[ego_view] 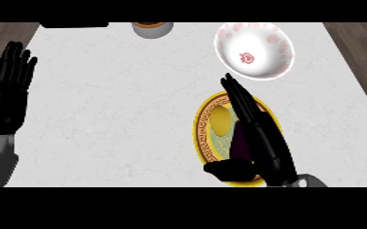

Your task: Pick the eggplant from the plate and place it in the bowl

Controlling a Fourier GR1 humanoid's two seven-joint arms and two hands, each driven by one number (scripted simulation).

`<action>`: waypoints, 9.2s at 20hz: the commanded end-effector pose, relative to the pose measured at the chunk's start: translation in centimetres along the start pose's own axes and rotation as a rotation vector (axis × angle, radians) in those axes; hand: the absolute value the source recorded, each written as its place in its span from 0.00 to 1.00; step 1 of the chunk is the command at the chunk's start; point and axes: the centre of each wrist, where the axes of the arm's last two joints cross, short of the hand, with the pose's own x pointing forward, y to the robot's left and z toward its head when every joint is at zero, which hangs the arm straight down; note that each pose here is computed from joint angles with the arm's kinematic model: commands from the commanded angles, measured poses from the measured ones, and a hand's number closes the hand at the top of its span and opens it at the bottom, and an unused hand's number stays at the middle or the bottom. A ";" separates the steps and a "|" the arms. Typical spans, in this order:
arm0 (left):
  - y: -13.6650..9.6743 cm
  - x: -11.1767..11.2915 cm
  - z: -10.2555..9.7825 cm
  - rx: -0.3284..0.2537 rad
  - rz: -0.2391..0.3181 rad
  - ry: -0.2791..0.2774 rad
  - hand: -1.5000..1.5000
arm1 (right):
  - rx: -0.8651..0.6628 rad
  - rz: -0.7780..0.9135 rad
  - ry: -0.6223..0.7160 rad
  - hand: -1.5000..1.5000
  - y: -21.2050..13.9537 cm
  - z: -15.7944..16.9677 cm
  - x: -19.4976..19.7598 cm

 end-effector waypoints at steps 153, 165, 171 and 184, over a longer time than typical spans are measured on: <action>-5.7 1.7 -3.8 -0.126 0.061 -0.083 0.50 | 0.696 0.342 -0.611 1.00 -23.9 -15.7 -12.9; -6.1 1.7 -3.2 -0.150 0.057 -0.080 0.50 | 0.776 0.013 -0.408 0.00 -15.6 -16.7 -16.5; -4.8 1.1 -2.8 -0.128 0.052 -0.068 0.50 | 0.526 -0.211 -0.440 0.00 -16.6 -17.7 -15.8; -5.5 2.3 -3.5 -0.164 0.071 -0.114 0.50 | 0.268 -0.351 -0.252 0.00 -25.1 -15.4 -16.8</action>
